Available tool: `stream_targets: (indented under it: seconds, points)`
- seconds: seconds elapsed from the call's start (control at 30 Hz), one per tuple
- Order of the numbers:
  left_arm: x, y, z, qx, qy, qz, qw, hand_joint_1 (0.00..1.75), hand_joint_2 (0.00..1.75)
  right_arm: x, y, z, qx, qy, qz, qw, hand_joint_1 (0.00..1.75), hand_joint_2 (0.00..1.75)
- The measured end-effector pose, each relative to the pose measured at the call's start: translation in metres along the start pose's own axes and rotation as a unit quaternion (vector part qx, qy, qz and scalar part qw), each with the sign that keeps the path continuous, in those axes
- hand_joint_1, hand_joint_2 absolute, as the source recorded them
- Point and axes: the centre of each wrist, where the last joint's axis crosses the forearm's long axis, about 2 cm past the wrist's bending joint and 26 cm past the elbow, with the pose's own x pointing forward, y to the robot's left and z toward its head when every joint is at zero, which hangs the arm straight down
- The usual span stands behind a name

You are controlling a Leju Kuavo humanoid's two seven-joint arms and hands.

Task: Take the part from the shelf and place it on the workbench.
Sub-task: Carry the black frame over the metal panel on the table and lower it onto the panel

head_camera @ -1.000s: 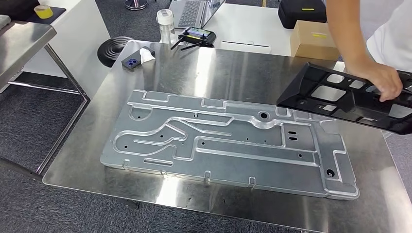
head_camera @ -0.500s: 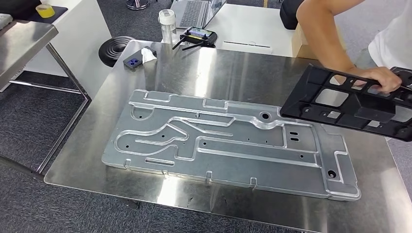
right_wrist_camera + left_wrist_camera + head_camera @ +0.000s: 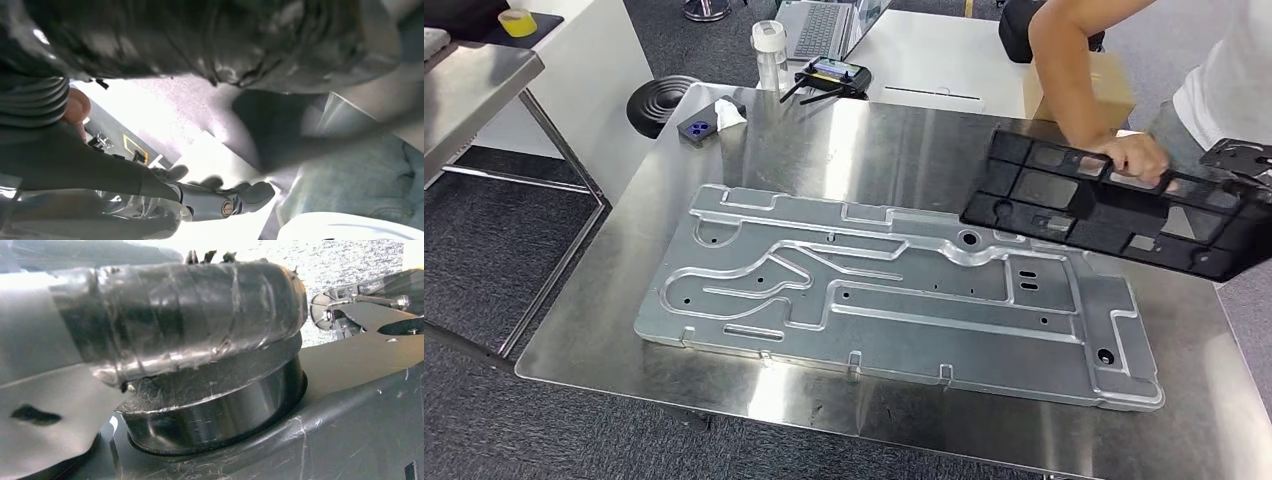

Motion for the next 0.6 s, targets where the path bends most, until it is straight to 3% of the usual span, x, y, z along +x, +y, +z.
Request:
stream_targets:
  seconds: [0.6]
  points:
    - [-0.0002, 0.0001, 0.0, -0.002, 0.0, 0.001, 1.0, 0.0, 0.0, -0.0011, -0.0002, -0.0002, 0.0, 0.001, 0.0, 1.0, 0.0, 0.0]
